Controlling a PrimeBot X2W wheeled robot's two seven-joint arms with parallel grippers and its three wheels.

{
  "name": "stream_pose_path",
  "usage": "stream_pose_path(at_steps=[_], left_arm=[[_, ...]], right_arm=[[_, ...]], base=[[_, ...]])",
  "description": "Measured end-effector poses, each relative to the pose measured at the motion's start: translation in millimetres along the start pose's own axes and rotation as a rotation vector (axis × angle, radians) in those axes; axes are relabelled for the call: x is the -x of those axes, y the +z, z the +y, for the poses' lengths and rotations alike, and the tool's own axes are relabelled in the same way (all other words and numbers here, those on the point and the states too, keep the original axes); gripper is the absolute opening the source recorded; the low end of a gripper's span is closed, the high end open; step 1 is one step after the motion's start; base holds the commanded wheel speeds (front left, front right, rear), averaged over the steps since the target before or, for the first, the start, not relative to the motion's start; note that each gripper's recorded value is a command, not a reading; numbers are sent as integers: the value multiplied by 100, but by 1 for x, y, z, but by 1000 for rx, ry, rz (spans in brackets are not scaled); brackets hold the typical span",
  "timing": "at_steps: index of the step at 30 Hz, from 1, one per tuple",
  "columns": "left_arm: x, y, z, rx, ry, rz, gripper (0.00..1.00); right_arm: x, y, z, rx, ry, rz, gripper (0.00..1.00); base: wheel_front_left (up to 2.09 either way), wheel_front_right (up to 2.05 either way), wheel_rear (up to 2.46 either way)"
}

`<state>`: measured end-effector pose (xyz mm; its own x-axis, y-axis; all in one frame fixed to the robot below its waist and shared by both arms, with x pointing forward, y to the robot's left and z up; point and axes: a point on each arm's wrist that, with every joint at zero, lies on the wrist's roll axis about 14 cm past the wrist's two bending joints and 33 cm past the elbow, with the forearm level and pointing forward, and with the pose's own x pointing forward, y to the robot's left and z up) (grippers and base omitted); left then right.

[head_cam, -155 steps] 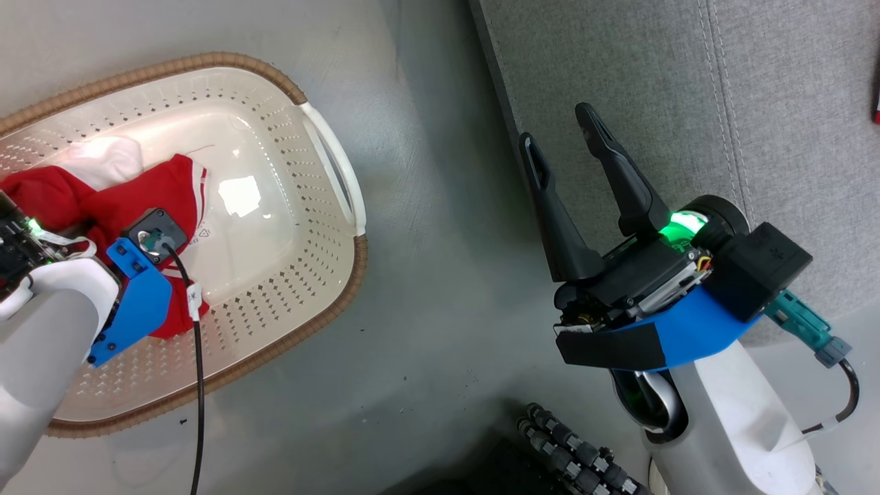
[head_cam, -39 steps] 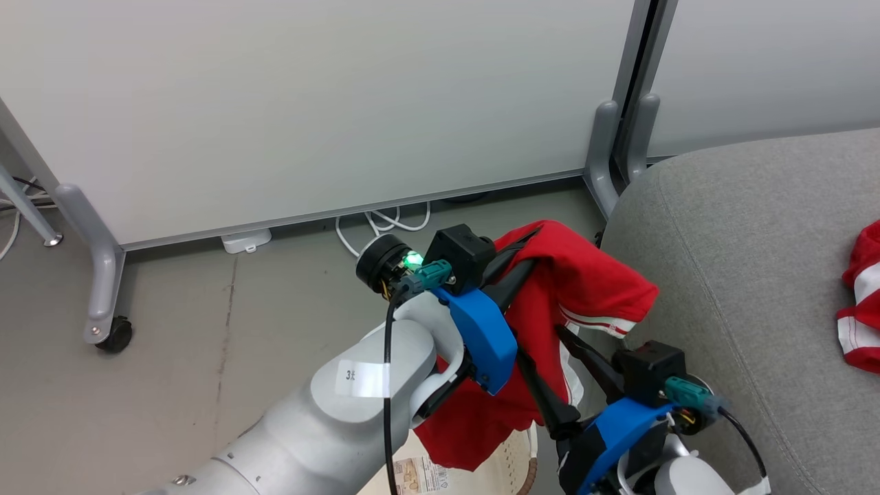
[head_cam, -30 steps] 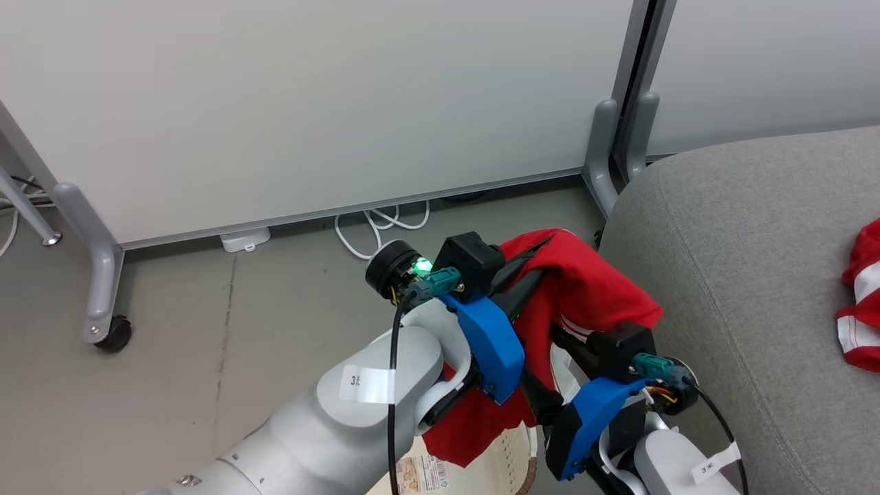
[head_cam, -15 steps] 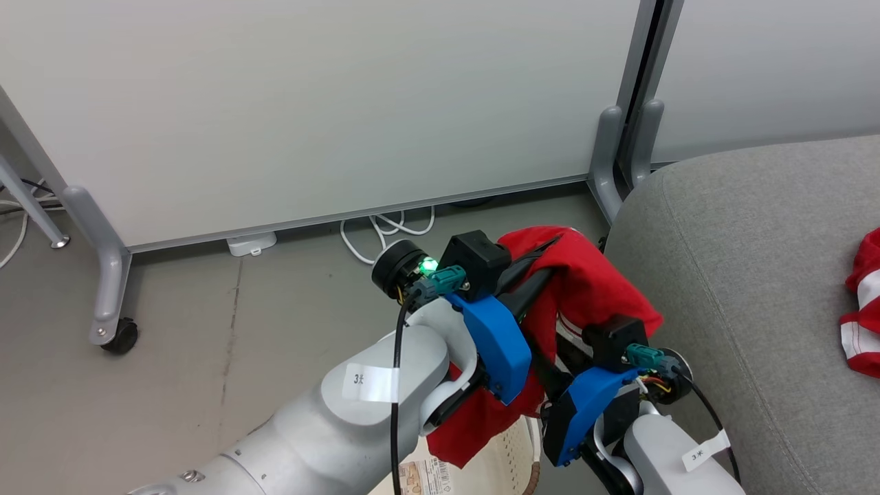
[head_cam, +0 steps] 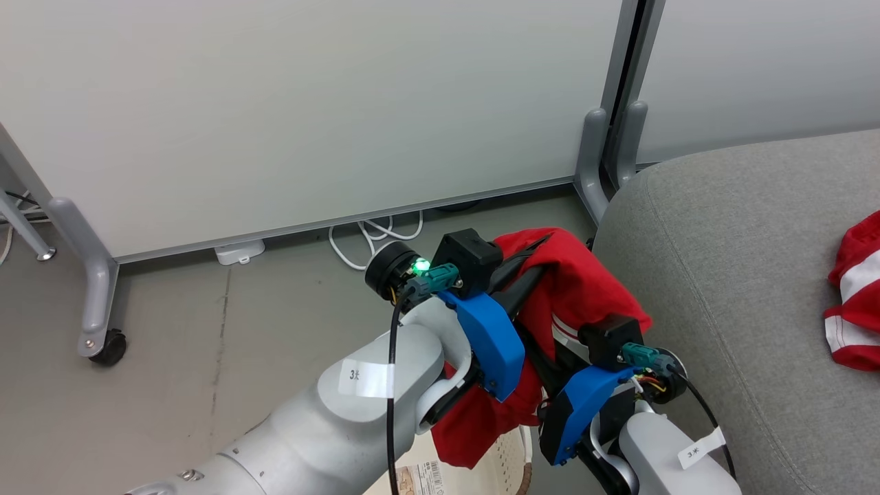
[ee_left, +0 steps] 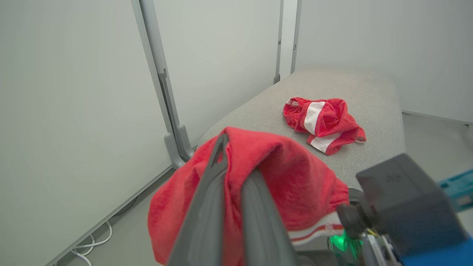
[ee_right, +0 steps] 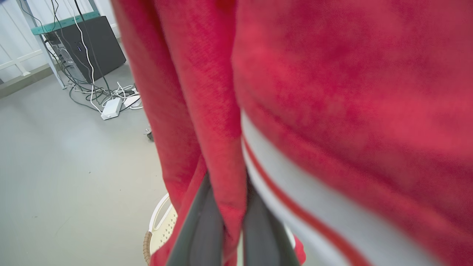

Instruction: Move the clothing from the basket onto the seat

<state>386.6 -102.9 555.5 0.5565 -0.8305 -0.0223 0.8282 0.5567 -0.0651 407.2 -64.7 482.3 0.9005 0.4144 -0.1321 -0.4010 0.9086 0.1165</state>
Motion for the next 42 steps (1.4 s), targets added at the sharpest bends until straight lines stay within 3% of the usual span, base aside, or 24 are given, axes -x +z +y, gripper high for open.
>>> stream_pose_path(at_steps=[7, 8, 9, 10, 11, 12, 29, 42], left_arm=[[-1, 0, -1, 4, -2, 1, 0], [-1, -1, -1, 4, -2, 2, 11], [-1, 0, -1, 4, -3, 1, 32], [-1, 0, -1, 4, -3, 1, 47], [-1, 0, -1, 3, -3, 1, 80], [-1, 0, -1, 2, -2, 1, 100], [-2, 7, 6, -12, 26, -24, 100], [37, -9, 44, 41, 215, -96, 100]], right_arm=[[1, 0, -3, 1, -8, -3, 0], [0, 1, -3, 2, -8, -5, 0], [0, 2, -3, 3, -8, -7, 0], [0, 2, -4, 4, -8, -8, 0], [0, 2, -4, 5, -8, -8, 0], [0, 2, -4, 5, -8, -10, 0], [-1, 2, -4, 7, -9, -11, 0], [-3, 5, -9, 16, -19, -25, 0]], base=[[0, 0, 0], [0, 0, 0], [0, 0, 0], [0, 0, 0], [0, 0, 0], [0, 0, 0], [0, 0, 0], [0, 0, 0]])
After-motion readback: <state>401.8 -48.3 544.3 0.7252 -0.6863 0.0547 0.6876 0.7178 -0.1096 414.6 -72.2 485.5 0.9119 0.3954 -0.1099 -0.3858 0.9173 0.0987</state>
